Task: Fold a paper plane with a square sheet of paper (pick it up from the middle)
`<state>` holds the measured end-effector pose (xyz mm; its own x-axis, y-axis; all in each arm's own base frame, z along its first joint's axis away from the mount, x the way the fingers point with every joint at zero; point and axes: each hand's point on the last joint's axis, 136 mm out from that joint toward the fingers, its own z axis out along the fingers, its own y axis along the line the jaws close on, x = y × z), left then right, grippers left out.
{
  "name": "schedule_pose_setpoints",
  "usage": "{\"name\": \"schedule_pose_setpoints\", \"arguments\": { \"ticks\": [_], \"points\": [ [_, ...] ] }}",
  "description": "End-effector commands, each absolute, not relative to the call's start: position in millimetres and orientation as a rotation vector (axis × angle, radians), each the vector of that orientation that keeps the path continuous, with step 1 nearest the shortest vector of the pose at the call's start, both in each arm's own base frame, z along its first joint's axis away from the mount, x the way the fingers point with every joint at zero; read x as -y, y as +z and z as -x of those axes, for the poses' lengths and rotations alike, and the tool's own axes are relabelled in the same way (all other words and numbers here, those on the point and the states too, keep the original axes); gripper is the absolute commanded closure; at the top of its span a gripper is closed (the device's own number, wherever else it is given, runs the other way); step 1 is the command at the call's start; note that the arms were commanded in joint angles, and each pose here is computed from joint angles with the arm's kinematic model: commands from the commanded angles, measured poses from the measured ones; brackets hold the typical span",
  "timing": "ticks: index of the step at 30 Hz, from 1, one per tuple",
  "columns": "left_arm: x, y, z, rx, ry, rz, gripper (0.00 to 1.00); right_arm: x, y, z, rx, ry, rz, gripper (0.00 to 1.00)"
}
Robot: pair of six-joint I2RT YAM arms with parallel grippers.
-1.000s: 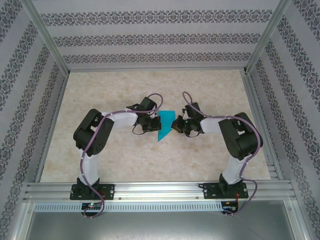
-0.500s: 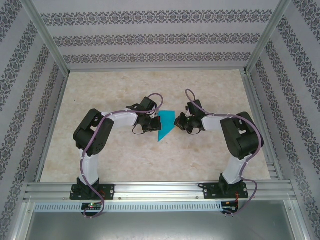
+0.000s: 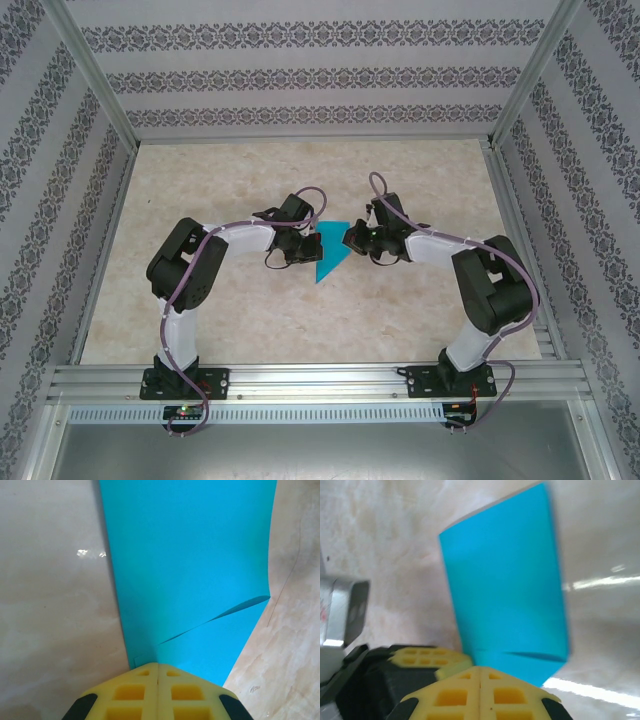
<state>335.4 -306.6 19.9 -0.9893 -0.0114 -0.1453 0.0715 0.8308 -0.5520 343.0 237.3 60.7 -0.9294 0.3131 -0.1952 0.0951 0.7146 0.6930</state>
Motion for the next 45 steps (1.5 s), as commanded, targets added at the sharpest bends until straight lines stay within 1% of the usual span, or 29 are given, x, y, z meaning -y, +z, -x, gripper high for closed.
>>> {"name": "schedule_pose_setpoints", "arguments": {
  "ticks": [1, 9, 18, 23, 26, 28, 30, 36, 40, 45],
  "points": [
    [292.2, 4.4, -325.2, -2.936, -0.742, -0.061, 0.96, -254.7, 51.1, -325.6, -2.662, 1.081, -0.256, 0.98],
    [296.4, 13.1, -329.4, -2.918, -0.769, -0.075, 0.96, -273.6, 24.2, -311.1, -2.745, 1.122, -0.233, 0.99],
    [300.9, 25.3, -336.3, -2.895, -0.783, -0.097, 0.95, -267.8, -2.0, -304.0, -2.816, 1.053, -0.277, 0.99],
    [312.2, 64.2, -337.9, -2.804, -0.908, -0.133, 0.89, -262.0, -9.5, -301.6, -2.843, 1.006, -0.323, 0.99],
    [316.6, 85.0, -329.9, -2.757, -0.998, -0.142, 0.86, -260.4, -12.9, -300.2, -2.855, 0.992, -0.342, 0.99],
    [318.5, 89.1, -321.3, -2.755, -1.042, -0.141, 0.86, -259.8, -14.4, -299.7, -2.860, 0.985, -0.351, 1.00],
    [320.1, 88.3, -312.4, -2.765, -1.074, -0.137, 0.87, -259.6, -15.6, -299.3, -2.864, 0.984, -0.361, 1.00],
    [318.1, 65.2, -288.1, -2.857, -1.060, -0.122, 0.92, -260.6, -14.5, -300.4, -2.861, 0.990, -0.375, 1.00],
    [310.0, 49.4, -284.2, -2.902, -0.991, -0.099, 0.93, -261.2, -13.3, -300.6, -2.860, 0.995, -0.371, 1.00],
    [315.3, 41.8, -284.6, -2.919, -1.003, -0.103, 0.93, -261.6, -14.2, -300.6, -2.862, 0.999, -0.371, 1.00]
  ]
}}
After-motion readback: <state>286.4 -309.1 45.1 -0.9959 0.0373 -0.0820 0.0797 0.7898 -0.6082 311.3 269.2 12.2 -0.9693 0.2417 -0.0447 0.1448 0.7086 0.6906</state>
